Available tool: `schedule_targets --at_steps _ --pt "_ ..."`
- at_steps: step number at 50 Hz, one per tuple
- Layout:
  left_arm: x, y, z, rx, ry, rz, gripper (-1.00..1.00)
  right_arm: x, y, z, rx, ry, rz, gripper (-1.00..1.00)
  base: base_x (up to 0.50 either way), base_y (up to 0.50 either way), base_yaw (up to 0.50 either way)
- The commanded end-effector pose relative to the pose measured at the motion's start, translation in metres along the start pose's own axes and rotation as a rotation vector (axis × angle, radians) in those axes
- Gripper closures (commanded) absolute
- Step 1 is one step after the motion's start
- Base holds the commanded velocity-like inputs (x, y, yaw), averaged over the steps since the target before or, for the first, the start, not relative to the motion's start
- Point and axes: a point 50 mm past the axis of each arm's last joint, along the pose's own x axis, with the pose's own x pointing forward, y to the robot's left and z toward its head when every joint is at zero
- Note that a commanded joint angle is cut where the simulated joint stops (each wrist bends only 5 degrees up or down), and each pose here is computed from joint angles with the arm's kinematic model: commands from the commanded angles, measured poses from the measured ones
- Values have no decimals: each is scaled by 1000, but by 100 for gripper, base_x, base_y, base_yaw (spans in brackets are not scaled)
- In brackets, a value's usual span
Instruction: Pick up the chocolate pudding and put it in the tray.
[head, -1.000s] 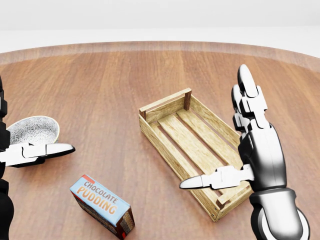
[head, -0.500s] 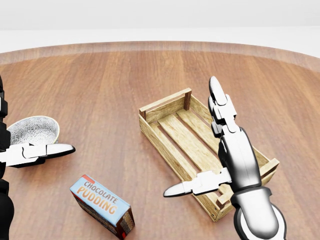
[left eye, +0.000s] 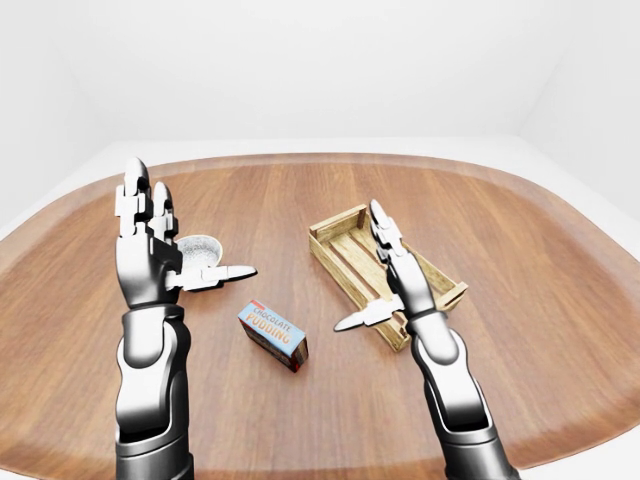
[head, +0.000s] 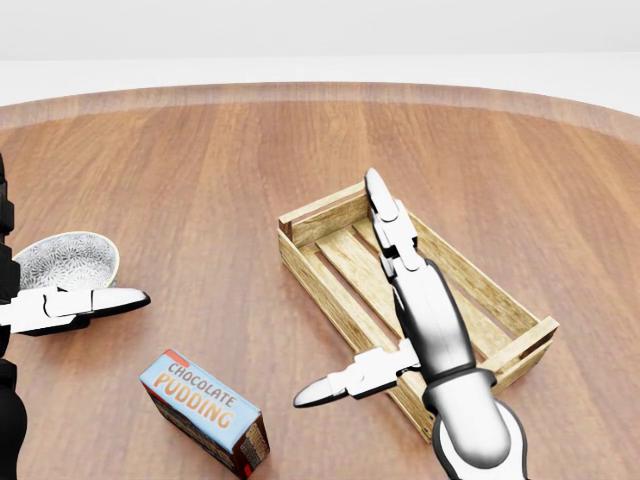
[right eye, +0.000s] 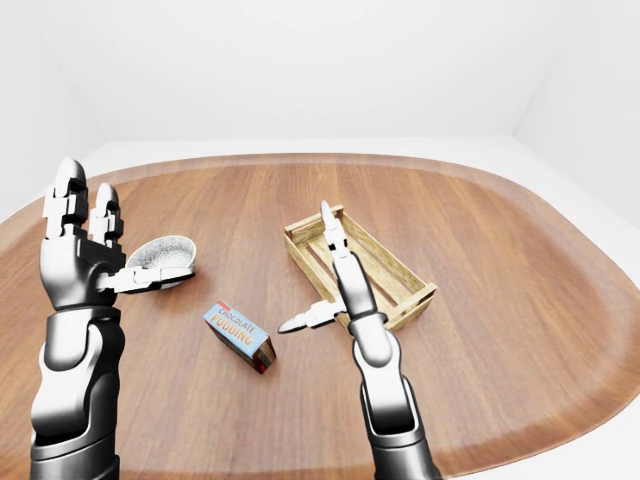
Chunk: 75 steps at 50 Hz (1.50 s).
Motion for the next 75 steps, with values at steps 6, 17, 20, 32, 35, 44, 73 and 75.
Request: schedule_targets --at_steps 6,17,20,32,35,44,73,75 --pt "-1 1 -4 -37 17 -1 -100 8 21 -5 -33 28 81 -100 0 0 0" --pt "0 1 0 -37 0 -2 -100 15 33 -19 -57 90 127 -100 0 0 0" --pt "0 2 -1 -37 5 -1 -100 16 36 -22 -53 105 133 -100 0 0 0" --pt "0 2 -1 -38 2 -1 -100 20 48 -24 -55 117 168 -100 0 0 0" --pt "0 2 0 -39 1 -1 -100 20 51 -26 -59 126 176 -100 0 0 0" --pt "0 2 0 -38 2 0 -100 21 58 -29 -69 142 203 -100 0 0 0" --pt "0 2 2 -39 -6 1 -100 23 81 -15 -222 99 311 -100 0 0 0" --pt "0 2 2 -39 -6 1 -100 23 82 -14 -229 93 315 -100 0 0 0"
